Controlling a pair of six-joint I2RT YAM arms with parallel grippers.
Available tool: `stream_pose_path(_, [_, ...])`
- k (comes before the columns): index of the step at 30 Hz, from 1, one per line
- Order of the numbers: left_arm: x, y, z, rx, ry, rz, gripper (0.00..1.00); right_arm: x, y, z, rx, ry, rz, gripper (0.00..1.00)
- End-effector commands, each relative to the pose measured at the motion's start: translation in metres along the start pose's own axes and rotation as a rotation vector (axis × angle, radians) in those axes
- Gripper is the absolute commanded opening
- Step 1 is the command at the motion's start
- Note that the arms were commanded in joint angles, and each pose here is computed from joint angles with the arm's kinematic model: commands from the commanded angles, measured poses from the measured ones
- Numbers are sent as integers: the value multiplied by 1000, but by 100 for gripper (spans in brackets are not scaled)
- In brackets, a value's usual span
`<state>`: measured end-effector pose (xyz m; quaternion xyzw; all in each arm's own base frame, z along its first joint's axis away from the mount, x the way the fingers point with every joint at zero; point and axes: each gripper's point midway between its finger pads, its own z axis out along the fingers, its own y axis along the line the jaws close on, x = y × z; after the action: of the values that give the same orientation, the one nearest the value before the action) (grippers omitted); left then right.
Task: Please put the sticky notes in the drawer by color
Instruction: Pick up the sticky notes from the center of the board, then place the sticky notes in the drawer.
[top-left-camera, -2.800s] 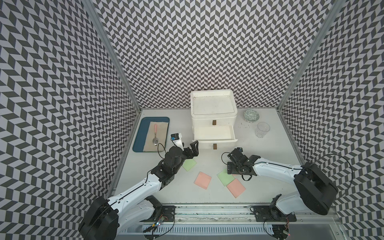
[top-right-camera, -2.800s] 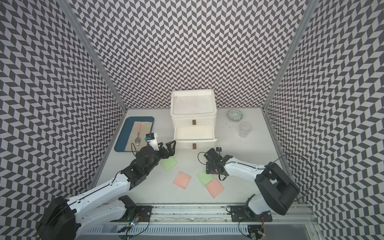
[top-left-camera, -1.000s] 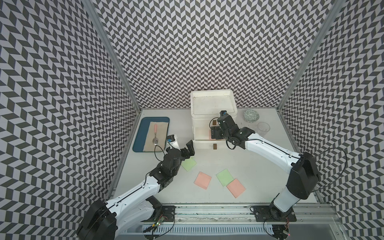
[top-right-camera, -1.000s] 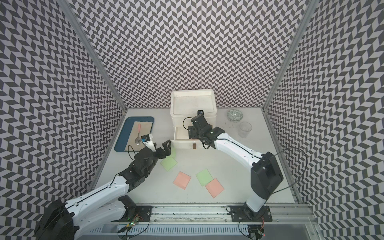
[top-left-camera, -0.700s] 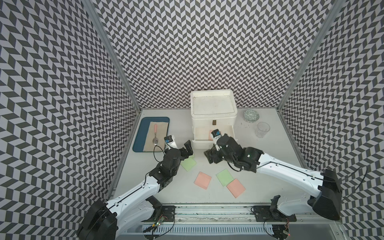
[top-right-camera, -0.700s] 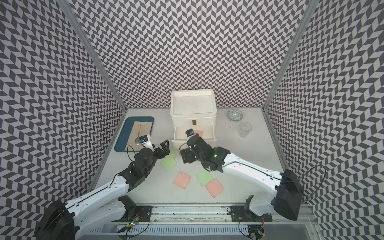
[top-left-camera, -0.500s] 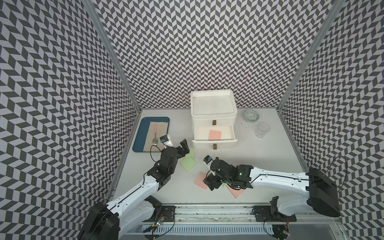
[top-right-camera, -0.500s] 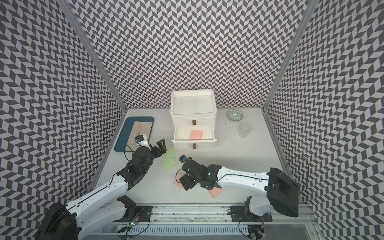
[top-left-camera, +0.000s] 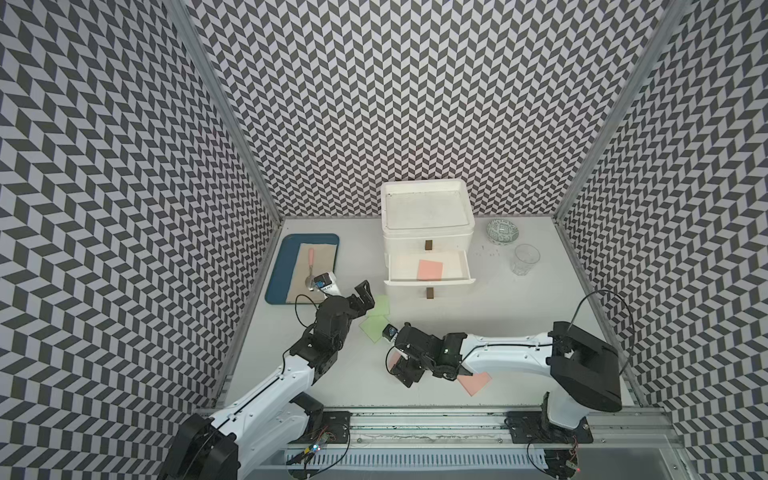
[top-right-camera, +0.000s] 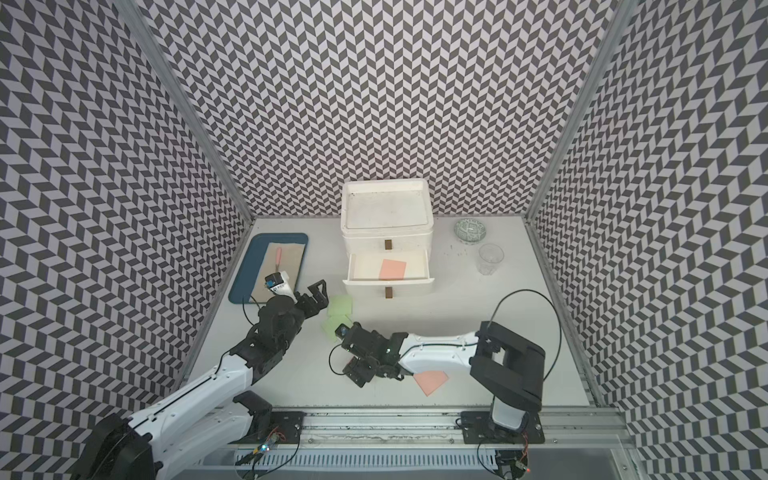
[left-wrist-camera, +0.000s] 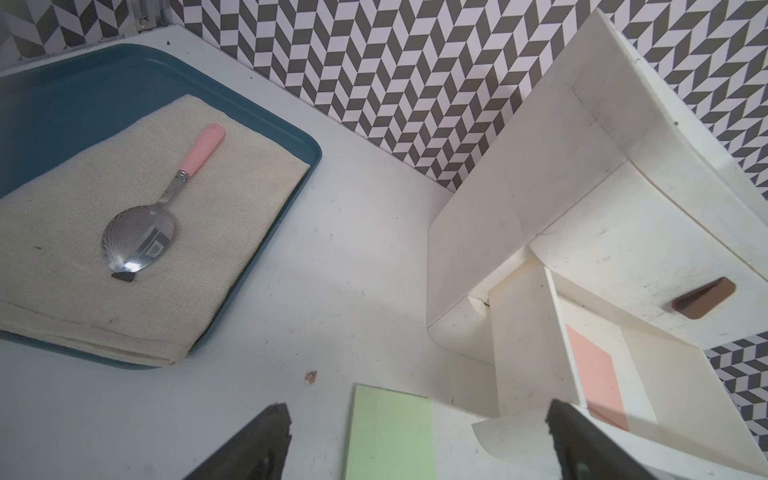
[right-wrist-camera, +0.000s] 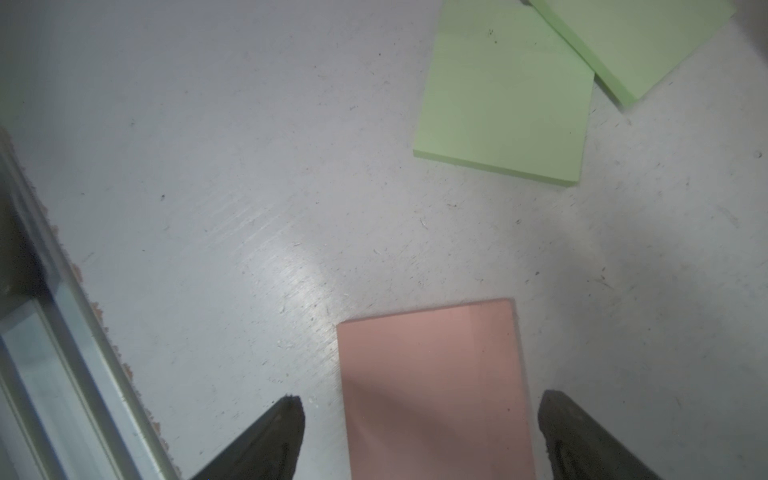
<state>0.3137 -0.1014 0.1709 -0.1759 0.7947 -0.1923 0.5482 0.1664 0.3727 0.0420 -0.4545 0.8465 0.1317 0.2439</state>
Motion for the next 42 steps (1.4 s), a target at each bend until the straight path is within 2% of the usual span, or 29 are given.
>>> stream_pose_path(1, [-1,2,-2,-1,-2,2,100,6,-2,10,24,23,-43,93])
stream_pose_path(7, [0,2,-1,2,-2,2,100,30,6,21,-18,87,-34,93])
stream_pose_path(11, [1,2,0,3,5,6,100,46,2,26,14,133,-26,91])
stream_pose_path(17, [2,-1,1,18,11,12,100,45,5,20,-8,107,-2,76])
stream_pose_path(24, [-2,-8,0,42,12,30,100,-12,-2,-21,-16,-87,40,74])
stream_pose_path(28, [-9,-28,-9,136,22,1,100,-55,-19,-62,4,-233,81,74])
stream_pose_path(32, [-19,-44,-22,233,-4,-26,100,-105,-53,-117,2,-411,160,75])
stream_pose_path(35, [-24,-43,-24,227,-33,-22,100,-135,-92,-161,37,-550,248,75])
stream_pose_path(38, [-20,-44,-19,222,-12,4,100,-154,-133,-200,116,-695,343,75])
stream_pose_path(42, [-6,-45,-8,231,30,36,100,-165,-172,-221,190,-777,459,75])
